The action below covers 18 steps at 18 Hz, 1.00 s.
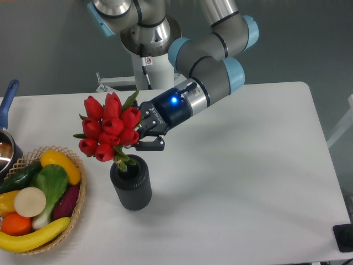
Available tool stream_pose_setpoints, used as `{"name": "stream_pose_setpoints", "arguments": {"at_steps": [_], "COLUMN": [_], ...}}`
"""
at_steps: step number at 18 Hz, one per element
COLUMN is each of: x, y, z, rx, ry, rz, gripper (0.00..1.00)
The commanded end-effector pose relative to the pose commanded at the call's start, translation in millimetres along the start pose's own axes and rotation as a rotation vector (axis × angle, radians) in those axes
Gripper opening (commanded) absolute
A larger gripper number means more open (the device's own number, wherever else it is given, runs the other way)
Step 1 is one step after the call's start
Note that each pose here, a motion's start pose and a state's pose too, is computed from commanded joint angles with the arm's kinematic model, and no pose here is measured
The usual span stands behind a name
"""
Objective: Insert the flowers into the vase
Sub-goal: 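Lower the tulip stems into the black vase opening, then push the tulips deeper into the vase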
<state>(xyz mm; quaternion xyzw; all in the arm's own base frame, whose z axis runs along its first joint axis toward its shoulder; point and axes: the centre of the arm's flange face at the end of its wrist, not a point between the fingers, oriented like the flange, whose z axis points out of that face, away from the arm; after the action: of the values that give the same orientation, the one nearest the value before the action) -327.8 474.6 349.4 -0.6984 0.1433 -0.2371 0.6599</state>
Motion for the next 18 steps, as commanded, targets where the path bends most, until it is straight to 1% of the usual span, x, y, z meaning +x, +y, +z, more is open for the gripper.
{"name": "stream_pose_setpoints", "arguments": {"at_steps": [2,4,7,18], "x": [1,0,-4,-10], "y": [9,20,28,46], "z": [-4,-5,-6,-6], "rx": [-0.001,-0.028,-0.040,-0.098], "ry": [-0.008,-0.019,-0.023,-0.036], "rz": [0.015,0.027,0.021,0.002], "gripper": [0.21,0.21,0.21,0.22]}}
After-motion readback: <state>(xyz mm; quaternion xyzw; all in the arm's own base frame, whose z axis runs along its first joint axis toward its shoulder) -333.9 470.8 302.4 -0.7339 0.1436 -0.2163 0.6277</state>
